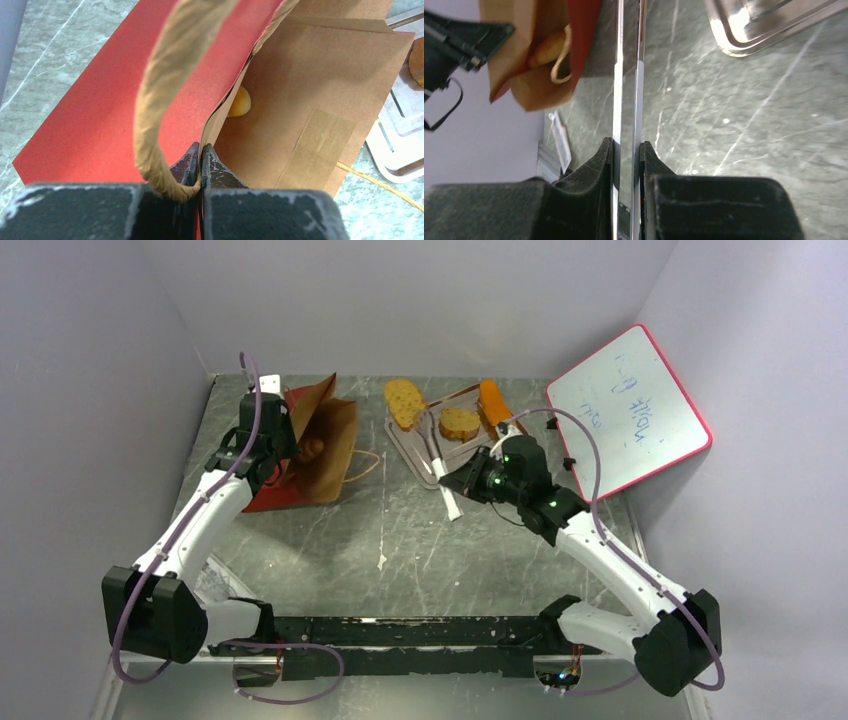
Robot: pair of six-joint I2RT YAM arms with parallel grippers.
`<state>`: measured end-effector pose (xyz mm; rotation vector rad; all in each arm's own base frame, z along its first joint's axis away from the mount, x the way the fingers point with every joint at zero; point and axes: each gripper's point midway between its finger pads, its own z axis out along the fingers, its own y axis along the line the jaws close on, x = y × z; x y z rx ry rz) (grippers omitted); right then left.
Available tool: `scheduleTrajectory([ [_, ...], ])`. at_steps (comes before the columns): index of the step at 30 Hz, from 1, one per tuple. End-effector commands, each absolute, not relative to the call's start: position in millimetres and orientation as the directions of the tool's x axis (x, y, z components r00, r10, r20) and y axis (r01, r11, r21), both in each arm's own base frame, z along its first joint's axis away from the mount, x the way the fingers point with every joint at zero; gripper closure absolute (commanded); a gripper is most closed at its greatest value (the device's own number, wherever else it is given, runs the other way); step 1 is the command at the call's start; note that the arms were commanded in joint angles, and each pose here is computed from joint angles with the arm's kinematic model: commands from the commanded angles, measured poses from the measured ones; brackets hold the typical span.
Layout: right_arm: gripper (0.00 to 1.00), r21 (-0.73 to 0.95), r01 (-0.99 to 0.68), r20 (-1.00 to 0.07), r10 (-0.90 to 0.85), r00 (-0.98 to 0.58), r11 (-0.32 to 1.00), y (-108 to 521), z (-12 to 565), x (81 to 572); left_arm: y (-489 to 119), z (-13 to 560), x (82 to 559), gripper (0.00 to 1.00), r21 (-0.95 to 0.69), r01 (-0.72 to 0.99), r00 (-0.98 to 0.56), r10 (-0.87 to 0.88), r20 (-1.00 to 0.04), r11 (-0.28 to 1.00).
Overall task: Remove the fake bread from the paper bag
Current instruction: Place the fake bread in the container.
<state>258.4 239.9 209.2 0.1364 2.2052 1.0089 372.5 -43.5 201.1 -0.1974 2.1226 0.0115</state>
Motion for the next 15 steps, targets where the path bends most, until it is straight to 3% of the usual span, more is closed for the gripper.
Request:
scheduleTrajectory([
  [1, 1.00, 0.697, -0.145, -0.576, 0.427, -0.697, 0.703, 218.2, 216.5, 278.6, -42.1, 208.4, 377.0, 0.93, -0.096, -0.152, -0.485, -0.159, -0.860, 0.984],
  [15, 1.00, 0.734, 0.076, -0.458, 0.574, -0.679, 0.675, 163.0, 159.5, 337.1, -52.4, 212.3, 368.0, 0.93, -0.143, -0.091, -0.470, -0.169, -0.867, 0.986],
])
